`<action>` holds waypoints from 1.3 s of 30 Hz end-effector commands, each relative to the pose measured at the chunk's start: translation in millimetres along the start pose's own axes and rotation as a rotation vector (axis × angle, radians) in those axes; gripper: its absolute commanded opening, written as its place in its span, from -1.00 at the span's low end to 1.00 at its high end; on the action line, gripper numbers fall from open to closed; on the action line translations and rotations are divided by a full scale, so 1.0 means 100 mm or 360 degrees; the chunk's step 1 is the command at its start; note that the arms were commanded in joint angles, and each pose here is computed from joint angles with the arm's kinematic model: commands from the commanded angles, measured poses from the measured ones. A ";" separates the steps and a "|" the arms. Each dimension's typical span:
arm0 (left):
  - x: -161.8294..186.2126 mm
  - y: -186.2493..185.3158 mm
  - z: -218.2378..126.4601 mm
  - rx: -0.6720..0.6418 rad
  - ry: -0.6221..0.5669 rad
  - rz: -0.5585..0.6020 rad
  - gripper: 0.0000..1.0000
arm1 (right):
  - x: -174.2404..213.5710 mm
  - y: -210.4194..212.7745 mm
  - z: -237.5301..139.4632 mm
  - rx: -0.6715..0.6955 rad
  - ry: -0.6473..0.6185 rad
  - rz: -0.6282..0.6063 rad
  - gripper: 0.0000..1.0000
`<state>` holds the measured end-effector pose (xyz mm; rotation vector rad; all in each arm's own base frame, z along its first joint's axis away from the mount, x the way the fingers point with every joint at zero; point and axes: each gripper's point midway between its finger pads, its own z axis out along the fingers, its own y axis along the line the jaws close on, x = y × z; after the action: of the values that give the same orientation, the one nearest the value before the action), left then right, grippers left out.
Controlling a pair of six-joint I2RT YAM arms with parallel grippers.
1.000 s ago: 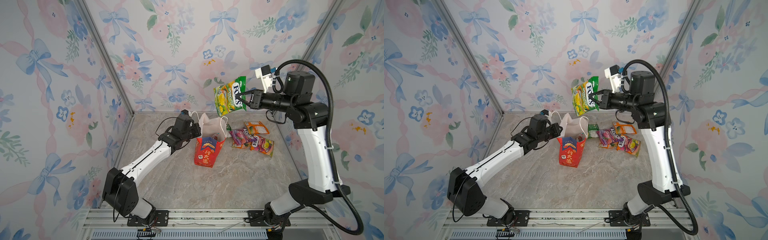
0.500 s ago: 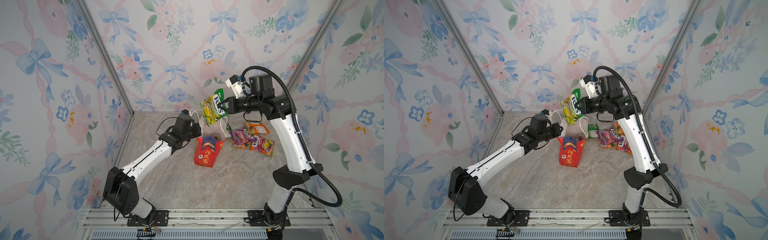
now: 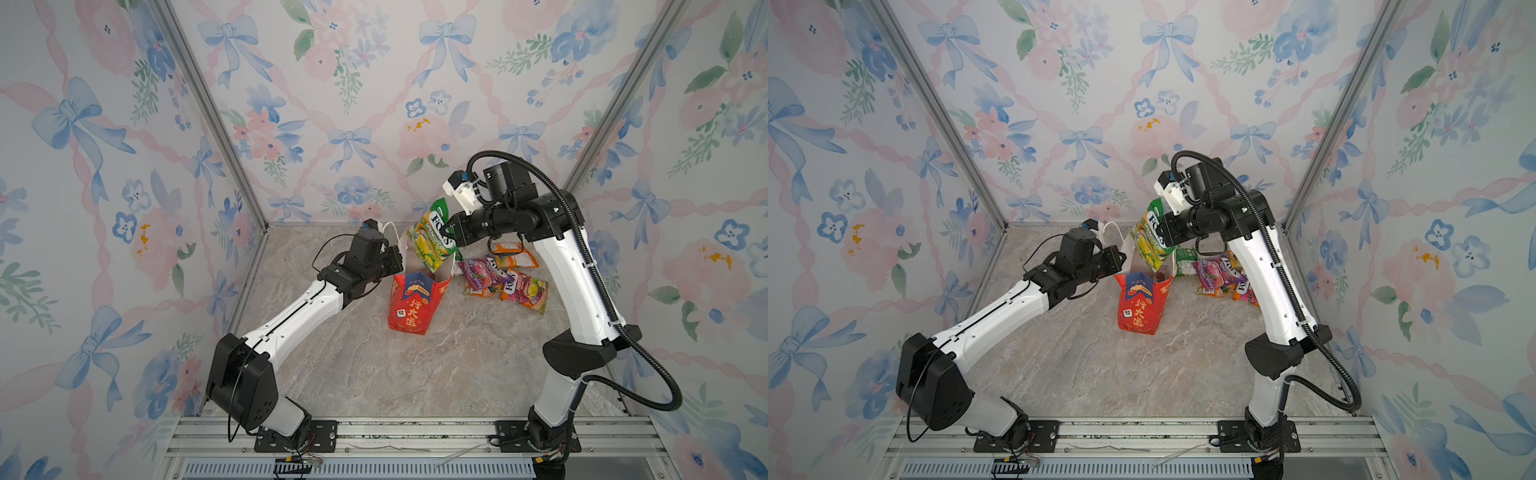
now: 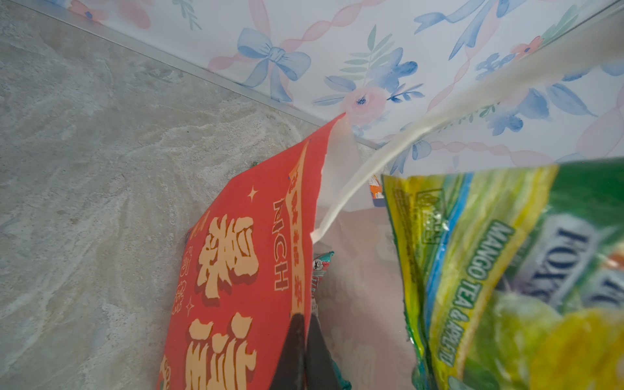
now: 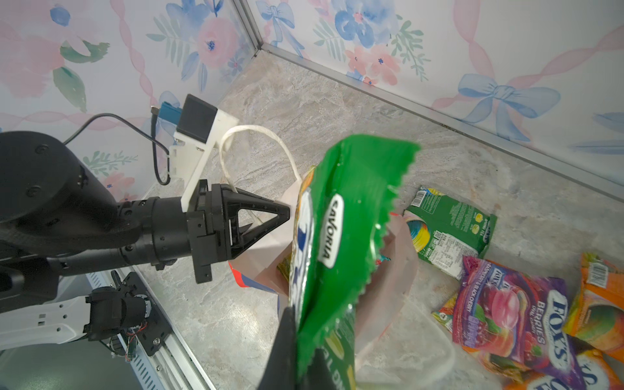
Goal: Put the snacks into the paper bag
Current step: 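Carry the green Fox's packet with the right gripper over the bag, then lower the green Fox's packet into the bag and open the right gripper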
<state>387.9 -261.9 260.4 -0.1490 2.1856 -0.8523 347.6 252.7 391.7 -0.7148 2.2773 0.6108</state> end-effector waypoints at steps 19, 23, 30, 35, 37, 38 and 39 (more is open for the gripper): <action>0.09 0.03 0.01 -0.0009 0.0043 0.0023 -1.00 | 0.40 0.16 0.16 -0.0058 0.0269 -0.0405 -1.00; 0.08 0.03 0.00 -0.0011 0.0038 0.0026 -1.00 | 0.51 0.21 0.24 -0.0077 0.0357 -0.0475 -1.00; 0.07 0.04 -0.02 -0.0018 0.0023 0.0028 -1.00 | 0.69 0.26 0.36 -0.0091 0.0503 -0.0573 -1.00; 0.06 0.03 -0.03 -0.0016 0.0020 0.0027 -1.00 | 0.74 0.29 0.43 -0.0070 0.0542 -0.0619 -1.00; 0.07 0.04 -0.03 -0.0017 0.0026 0.0027 -1.00 | 0.74 0.29 0.46 -0.0060 0.0547 -0.0635 -1.00; 0.08 0.04 -0.03 -0.0016 0.0027 0.0027 -1.00 | 0.74 0.30 0.47 -0.0057 0.0549 -0.0638 -1.00; 0.08 0.04 -0.03 -0.0015 0.0028 0.0026 -1.00 | 0.74 0.30 0.48 -0.0057 0.0549 -0.0645 -1.00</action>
<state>387.5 -261.4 261.1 -0.1494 2.1834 -0.8521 308.0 277.4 313.2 -1.3071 2.3411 0.3763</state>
